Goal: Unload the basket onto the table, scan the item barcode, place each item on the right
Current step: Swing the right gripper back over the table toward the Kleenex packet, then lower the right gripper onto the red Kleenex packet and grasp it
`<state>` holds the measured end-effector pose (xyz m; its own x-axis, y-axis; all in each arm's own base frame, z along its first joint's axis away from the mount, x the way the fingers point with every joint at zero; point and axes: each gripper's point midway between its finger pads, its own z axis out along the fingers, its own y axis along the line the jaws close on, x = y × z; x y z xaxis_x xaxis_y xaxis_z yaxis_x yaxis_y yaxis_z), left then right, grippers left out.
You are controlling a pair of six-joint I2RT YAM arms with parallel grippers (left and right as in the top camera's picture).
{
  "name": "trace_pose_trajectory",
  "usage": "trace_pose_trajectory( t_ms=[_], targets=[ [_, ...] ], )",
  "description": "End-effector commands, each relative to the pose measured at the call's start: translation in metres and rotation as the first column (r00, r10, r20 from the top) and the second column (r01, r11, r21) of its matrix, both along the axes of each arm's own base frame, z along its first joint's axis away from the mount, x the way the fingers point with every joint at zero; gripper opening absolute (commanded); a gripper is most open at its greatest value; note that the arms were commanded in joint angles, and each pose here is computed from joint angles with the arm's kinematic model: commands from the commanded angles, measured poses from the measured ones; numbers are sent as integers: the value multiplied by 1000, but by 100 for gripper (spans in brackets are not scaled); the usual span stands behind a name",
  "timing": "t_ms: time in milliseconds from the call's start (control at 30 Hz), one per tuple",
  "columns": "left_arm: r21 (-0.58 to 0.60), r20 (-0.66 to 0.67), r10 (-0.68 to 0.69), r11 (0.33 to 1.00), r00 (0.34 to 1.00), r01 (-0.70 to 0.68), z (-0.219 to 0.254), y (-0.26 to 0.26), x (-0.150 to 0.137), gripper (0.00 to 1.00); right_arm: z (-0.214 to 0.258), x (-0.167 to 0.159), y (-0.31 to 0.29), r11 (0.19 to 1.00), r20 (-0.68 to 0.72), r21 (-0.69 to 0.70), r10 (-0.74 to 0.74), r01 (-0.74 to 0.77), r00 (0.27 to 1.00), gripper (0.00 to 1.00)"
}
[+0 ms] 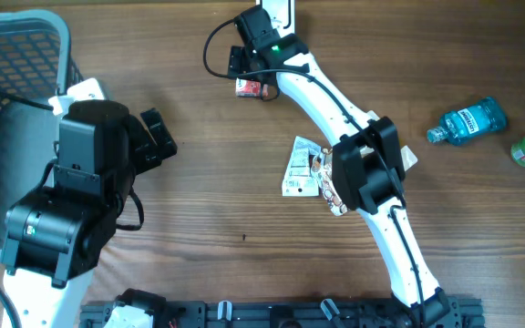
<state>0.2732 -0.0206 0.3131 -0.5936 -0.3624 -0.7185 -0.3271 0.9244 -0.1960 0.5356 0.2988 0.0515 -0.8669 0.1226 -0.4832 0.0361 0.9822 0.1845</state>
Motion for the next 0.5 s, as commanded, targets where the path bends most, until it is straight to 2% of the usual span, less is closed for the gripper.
trace_pose_trajectory(
  t_ms=[0,200,467],
  targets=[
    [23,10,5,1000,1000,-6,4,4,1,100,-16,-1,7,999,17,-49,18,-17,1000,99],
    [23,10,5,1000,1000,-6,4,4,1,100,-37,-11,24,997,-3,-65,48,-48,999,99],
    [22,10,5,1000,1000,-6,4,4,1,100,-56,-11,13,993,-16,-116,23,-25,1000,99]
  ],
)
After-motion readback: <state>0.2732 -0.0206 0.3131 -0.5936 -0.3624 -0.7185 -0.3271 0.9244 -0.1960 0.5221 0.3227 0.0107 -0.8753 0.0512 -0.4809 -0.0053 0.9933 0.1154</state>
